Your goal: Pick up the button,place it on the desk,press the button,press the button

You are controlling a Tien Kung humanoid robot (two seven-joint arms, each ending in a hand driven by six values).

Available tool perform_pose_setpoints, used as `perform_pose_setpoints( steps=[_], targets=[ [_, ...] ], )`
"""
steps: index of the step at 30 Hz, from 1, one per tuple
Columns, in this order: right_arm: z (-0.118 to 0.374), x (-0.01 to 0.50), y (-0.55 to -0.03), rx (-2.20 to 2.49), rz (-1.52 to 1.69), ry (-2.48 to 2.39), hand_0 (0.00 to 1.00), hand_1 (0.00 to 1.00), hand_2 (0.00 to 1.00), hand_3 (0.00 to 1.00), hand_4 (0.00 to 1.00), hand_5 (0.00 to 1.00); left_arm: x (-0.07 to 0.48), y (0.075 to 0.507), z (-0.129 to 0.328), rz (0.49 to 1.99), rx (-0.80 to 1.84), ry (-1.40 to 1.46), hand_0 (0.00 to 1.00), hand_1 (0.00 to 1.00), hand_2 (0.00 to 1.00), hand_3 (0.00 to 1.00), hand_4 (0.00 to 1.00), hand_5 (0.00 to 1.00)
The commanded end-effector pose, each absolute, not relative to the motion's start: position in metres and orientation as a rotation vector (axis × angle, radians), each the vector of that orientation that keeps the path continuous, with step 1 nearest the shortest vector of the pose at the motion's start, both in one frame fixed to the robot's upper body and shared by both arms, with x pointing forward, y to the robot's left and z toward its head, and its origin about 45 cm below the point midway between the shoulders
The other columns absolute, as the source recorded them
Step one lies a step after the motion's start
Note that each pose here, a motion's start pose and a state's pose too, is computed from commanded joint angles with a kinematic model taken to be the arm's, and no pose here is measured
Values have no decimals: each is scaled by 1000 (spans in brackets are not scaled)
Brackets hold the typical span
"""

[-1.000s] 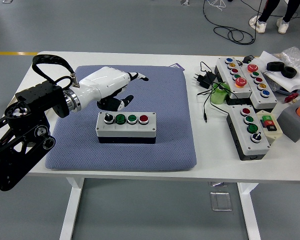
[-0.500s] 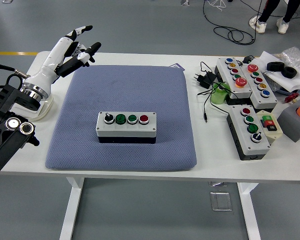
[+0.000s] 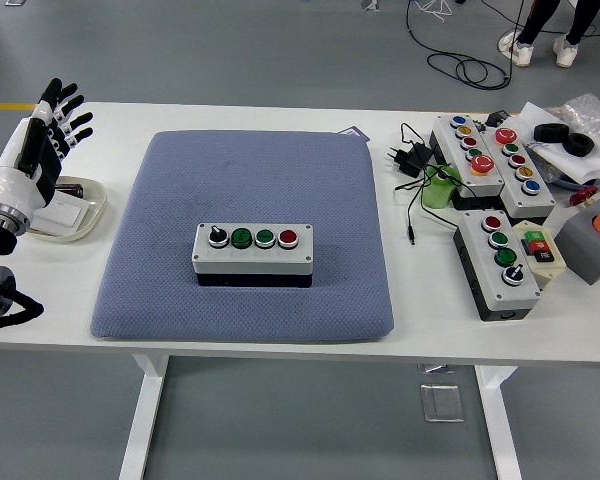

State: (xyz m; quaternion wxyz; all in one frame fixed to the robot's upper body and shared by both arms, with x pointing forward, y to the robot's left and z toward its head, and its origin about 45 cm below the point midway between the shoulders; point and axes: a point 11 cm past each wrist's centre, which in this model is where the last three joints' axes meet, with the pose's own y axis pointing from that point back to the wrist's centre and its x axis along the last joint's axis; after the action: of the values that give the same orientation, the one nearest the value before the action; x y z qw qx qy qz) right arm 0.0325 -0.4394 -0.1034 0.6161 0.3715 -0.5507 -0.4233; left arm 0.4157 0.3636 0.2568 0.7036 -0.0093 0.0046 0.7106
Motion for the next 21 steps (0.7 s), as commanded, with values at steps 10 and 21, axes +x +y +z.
perform_pose_setpoints(
  steps=[10, 21],
  targets=[
    [-105, 25, -437, 844, -994, -1271, 704, 698, 768, 623, 424, 255, 398, 377, 231, 1566, 55, 49, 814, 854, 898, 919, 753, 998],
    [-105, 21, -438, 841, -994, -1261, 703, 695, 769, 622, 422, 257, 394, 374, 230, 1524, 55, 59, 808, 854, 894, 918, 745, 998]
  ],
)
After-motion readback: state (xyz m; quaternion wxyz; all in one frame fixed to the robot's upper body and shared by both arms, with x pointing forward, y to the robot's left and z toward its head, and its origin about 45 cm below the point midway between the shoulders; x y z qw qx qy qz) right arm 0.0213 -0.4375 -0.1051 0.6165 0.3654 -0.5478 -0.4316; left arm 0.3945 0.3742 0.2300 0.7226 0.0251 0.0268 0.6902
